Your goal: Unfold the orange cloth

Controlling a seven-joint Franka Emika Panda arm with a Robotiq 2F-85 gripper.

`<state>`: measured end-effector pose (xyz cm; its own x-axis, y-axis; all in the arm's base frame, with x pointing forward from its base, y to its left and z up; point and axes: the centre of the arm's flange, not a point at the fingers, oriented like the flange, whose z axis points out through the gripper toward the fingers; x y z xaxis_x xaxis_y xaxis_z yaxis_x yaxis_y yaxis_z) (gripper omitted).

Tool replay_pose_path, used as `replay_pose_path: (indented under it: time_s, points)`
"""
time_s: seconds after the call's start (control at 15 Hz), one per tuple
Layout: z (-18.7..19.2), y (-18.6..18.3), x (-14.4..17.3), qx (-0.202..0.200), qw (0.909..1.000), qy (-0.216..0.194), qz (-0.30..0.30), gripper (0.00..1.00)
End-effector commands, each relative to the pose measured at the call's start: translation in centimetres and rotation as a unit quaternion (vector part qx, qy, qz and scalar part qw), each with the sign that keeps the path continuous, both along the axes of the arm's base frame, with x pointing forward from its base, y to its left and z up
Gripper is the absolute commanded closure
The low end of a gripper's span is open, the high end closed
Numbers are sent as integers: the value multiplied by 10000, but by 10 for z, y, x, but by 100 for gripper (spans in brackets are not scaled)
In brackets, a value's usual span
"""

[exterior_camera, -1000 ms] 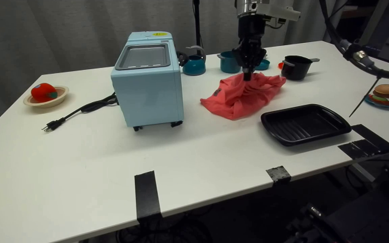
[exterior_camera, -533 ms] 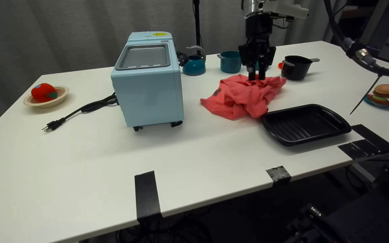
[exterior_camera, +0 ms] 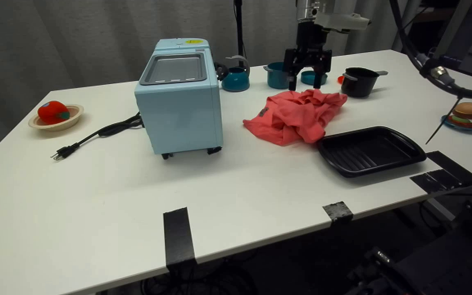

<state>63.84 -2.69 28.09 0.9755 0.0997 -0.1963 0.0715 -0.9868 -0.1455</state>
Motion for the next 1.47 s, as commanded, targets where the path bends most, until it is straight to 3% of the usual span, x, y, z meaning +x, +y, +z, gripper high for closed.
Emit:
replay_pose_path:
  time_s: [0.0,0.2,0.27,0.33,0.4,0.93,1.4]
  points:
    - [-29,0,14,-286,9983,-403,-323,0]
    - [-53,-2,20,-436,9959,-589,-537,0]
    - [-60,-3,21,-486,9952,-612,-594,12]
    - [-65,-4,21,-536,9945,-627,-647,16]
    - [-69,-2,21,-573,9940,-630,-692,35]
    - [-80,6,19,-687,9918,-621,-884,98]
    - [-17,-5,14,-654,9905,-888,-828,100]
